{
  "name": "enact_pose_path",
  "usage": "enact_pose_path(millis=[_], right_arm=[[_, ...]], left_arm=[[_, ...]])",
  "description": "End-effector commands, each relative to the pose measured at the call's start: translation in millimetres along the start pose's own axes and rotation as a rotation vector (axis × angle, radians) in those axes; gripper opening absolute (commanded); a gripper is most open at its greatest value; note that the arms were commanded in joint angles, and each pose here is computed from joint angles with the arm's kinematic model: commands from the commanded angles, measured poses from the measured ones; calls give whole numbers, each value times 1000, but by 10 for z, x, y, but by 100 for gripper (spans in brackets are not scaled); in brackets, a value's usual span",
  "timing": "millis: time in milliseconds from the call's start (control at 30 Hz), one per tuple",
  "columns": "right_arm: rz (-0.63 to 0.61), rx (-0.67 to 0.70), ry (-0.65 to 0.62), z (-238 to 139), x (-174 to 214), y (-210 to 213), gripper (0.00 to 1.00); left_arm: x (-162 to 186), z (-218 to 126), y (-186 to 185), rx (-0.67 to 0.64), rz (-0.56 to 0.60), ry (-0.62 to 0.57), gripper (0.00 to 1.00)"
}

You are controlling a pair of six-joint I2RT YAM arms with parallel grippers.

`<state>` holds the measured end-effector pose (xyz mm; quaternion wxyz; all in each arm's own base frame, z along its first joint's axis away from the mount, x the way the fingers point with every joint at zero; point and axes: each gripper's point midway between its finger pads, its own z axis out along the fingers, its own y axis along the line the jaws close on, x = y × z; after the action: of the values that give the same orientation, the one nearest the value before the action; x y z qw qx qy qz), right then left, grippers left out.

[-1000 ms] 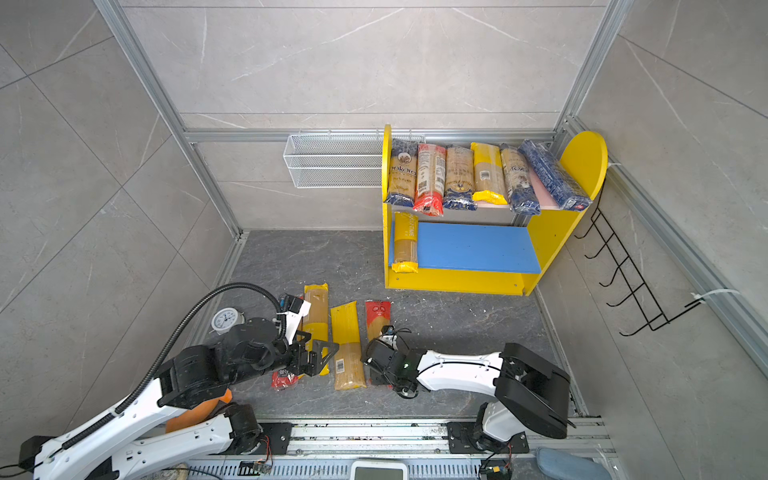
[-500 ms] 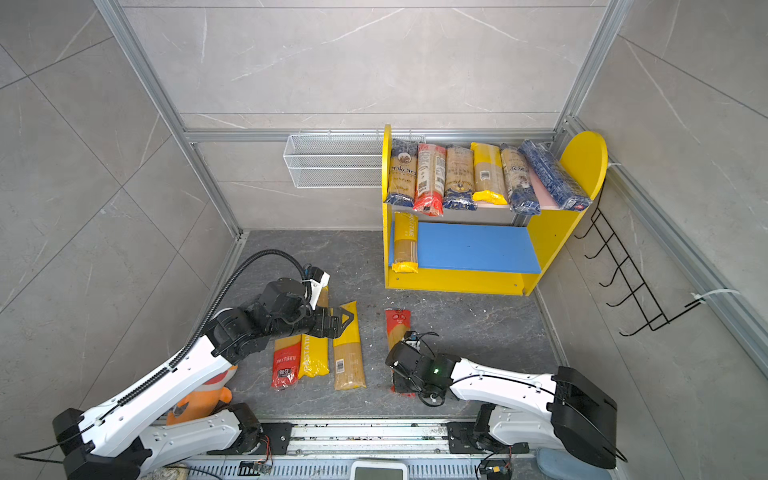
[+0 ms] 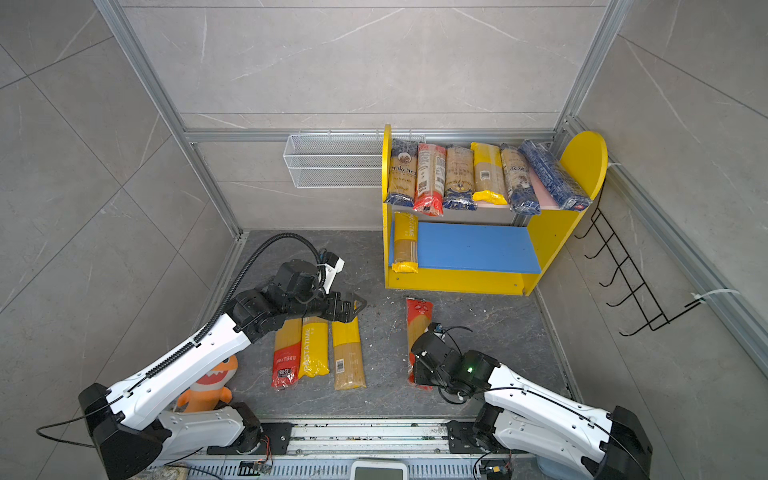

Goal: Place and organize the pasta boxes and bags onto the shelf
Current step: 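Lift the red pack and carry it onto the blue lower shelf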

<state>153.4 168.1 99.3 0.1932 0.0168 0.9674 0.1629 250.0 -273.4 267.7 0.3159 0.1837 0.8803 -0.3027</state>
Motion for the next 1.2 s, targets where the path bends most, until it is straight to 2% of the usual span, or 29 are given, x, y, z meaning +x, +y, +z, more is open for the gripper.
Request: enact_pose_path(millis=[0, 300, 567, 733, 933, 1167], right_arm=[[-47, -42, -170, -392, -464, 181, 0], [-87, -10, -285, -962, -972, 224, 0], [-98, 47, -354, -1156, -1464, 233, 0], [-113, 107, -376, -1078, -1796, 158, 0], [-59, 115, -458, -912, -2464, -15, 0], [-66, 115, -472, -671, -3084, -112, 0]], left_arm=[[-269, -90, -126, 52, 48, -71, 100], [-488, -76, -111, 73, 54, -94, 100], [-727, -22, -56, 86, 58, -114, 100], [-863, -12, 13, 81, 64, -131, 100], [-1010, 1, 139, 74, 54, -140, 100], [-1126, -29, 311, 36, 49, -144, 100]])
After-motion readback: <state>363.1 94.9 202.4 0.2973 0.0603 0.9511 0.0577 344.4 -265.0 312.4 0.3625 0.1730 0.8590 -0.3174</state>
